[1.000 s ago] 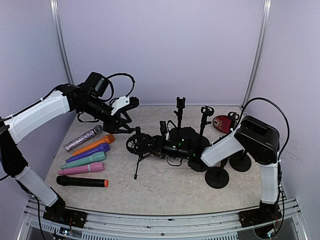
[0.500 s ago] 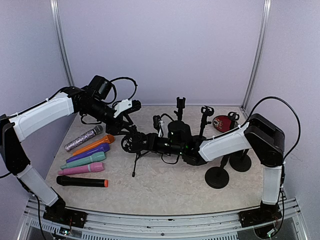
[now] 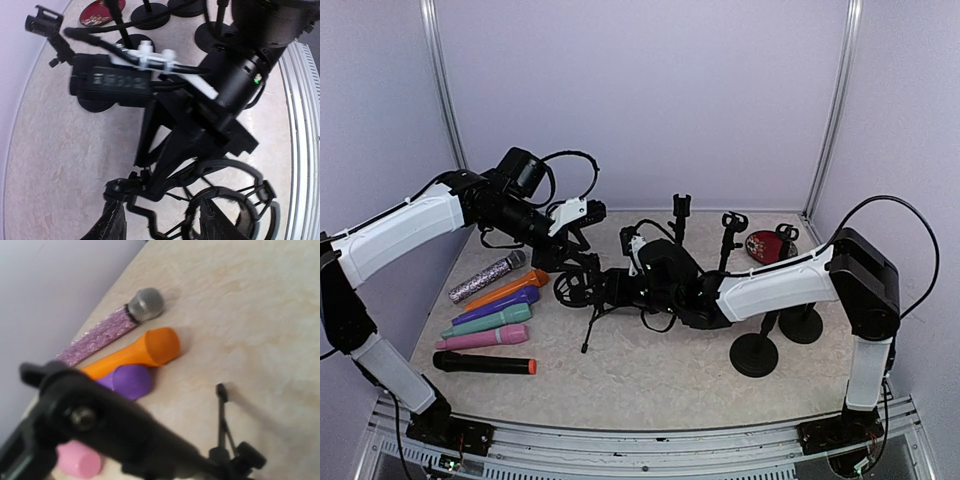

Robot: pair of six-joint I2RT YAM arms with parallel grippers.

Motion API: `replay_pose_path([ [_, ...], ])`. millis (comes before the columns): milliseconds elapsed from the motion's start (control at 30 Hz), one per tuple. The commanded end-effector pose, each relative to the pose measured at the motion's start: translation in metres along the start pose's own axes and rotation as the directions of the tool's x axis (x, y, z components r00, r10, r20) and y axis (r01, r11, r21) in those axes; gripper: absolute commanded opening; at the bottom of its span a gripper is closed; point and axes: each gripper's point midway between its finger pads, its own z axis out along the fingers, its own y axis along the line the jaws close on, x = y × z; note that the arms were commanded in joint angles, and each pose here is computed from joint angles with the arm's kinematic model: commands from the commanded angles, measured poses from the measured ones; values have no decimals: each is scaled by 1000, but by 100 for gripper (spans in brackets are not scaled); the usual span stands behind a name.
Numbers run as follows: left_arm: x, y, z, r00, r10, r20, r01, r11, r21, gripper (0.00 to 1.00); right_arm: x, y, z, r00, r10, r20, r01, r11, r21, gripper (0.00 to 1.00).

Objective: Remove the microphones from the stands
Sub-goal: Unscrew the knob on the stand of the microphone stand, then move the microphone stand to the corner of the board.

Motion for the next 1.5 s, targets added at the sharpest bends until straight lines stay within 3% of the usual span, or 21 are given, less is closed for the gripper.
replay_pose_path([
  [0,5,-31,1,998,52,-37,-50,997,51,49,-25,2,-14,996,-69,60,65,995,70,47],
  [133,21,-30,8,993,70,-98,-66,997,43,49,-37,-4,-28,992,-101,81,90,988,123,63],
  [300,24,-12,8,989,73,-127,-76,997,-16,49,-56,-5,-53,984,-126,123,108,983,145,72],
  [333,20,-9,6,990,70,-122,-73,997,-23,52,-58,-5,-58,983,-129,127,110,983,147,73],
  [433,4,-3,-9,992,76,-98,-81,996,-50,75,-59,-7,-66,984,-129,120,111,983,147,78],
  [500,-5,-6,-22,992,91,-84,-96,994,-56,83,-59,-5,-71,986,-127,111,111,985,135,80],
  [733,6,-57,-46,985,136,-102,-126,987,103,93,-53,2,-76,991,-123,56,118,990,82,81],
  [900,39,-72,-38,972,163,-167,-144,982,120,92,-48,-4,-80,995,-96,32,93,992,81,81],
  [1133,65,7,-79,998,-4,-56,3,1000,-19,83,-52,-15,-93,996,-72,46,67,991,117,81],
  [1300,99,35,-43,990,-141,20,142,988,-64,73,-58,-17,-99,996,-54,65,45,992,121,81],
  [1467,95,43,8,968,-223,115,227,973,-29,69,-64,-18,-102,996,-48,73,37,990,136,81],
])
